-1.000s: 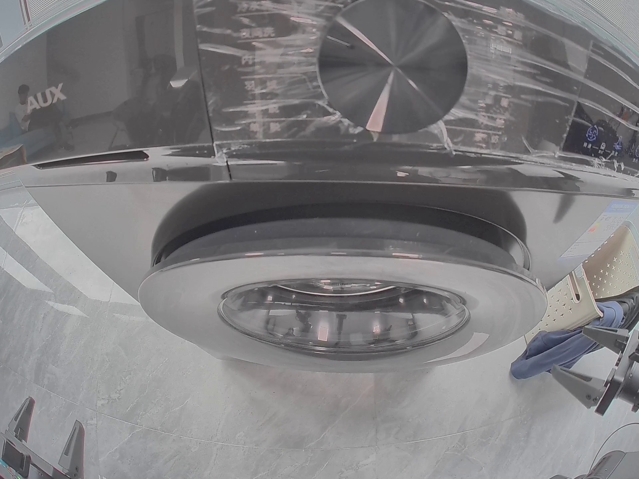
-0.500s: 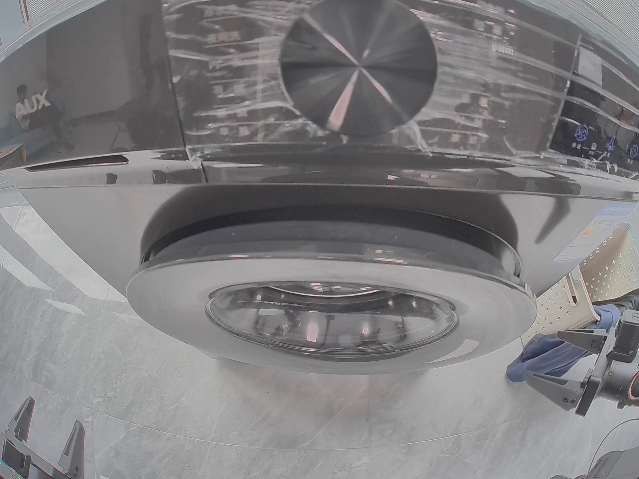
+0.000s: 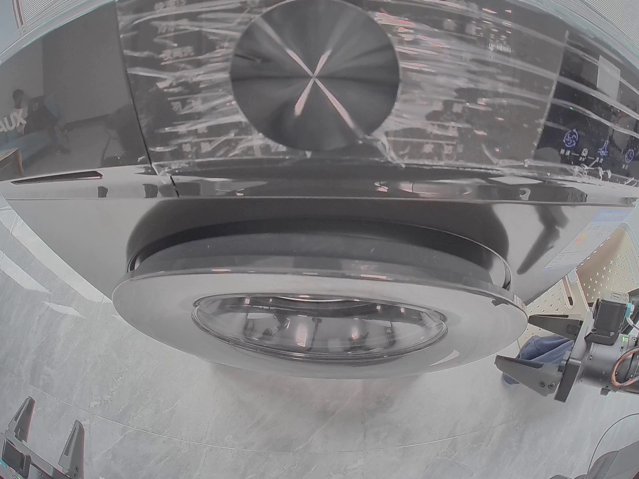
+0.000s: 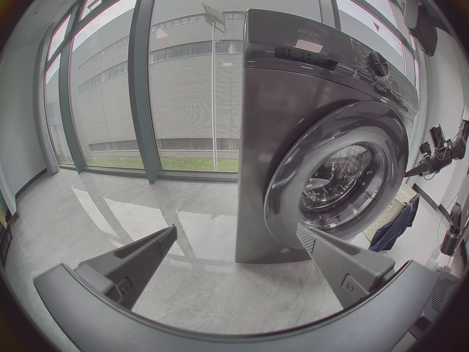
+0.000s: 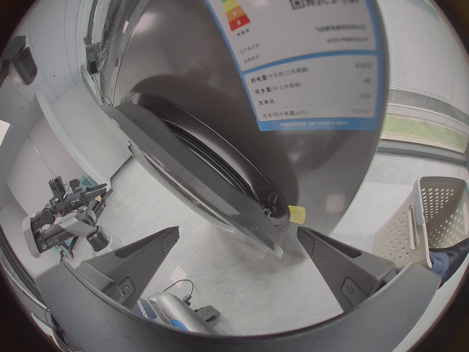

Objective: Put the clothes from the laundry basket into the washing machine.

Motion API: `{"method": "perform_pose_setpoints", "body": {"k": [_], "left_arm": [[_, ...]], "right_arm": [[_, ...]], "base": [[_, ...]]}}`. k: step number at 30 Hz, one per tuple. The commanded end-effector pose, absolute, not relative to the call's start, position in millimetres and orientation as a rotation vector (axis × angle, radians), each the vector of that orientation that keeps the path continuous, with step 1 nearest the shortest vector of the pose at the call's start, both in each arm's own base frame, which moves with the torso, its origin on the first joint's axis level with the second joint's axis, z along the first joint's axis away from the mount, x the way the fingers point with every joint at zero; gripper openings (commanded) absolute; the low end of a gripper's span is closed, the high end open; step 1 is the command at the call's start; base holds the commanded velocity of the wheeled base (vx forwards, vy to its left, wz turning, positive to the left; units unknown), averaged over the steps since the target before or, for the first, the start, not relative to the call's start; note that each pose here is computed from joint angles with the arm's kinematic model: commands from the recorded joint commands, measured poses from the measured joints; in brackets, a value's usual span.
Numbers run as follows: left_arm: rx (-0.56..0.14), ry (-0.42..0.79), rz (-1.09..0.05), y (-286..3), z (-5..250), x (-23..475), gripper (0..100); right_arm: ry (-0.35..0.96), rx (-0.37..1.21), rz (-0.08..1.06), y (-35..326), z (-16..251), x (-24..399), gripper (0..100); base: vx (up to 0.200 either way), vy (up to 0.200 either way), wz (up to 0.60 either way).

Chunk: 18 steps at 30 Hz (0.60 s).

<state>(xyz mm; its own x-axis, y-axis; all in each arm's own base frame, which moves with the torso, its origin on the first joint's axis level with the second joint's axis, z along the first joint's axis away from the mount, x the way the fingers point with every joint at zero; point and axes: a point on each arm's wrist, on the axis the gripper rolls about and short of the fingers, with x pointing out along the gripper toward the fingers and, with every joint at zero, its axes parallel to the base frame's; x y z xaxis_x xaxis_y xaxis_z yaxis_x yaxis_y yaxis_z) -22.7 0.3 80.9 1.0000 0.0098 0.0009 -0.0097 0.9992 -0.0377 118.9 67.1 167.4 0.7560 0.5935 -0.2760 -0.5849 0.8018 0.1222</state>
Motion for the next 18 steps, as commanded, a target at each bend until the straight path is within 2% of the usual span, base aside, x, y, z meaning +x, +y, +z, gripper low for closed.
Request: {"method": "perform_pose_setpoints", "body": {"k": [1,10,18], "left_arm": [[-0.038,-0.002,0.011,0.3,76.1,-22.8,100],[-0.04,-0.002,0.011,0.3,76.1,-22.8,100],[-0.04,-0.002,0.011,0.3,76.1,-22.8,100]], "right_arm": [[0.37,0.036,0.672,80.6,156.5,131.2,100],[0.346,0.101,0.713,92.3,158.7,135.5,100],[0.426,0.068,0.73,88.6,136.4,123.5,100]], "base": [[0.0,0.0,0.0],[0.0,0.0,0.0],[0.0,0.0,0.0]]}}
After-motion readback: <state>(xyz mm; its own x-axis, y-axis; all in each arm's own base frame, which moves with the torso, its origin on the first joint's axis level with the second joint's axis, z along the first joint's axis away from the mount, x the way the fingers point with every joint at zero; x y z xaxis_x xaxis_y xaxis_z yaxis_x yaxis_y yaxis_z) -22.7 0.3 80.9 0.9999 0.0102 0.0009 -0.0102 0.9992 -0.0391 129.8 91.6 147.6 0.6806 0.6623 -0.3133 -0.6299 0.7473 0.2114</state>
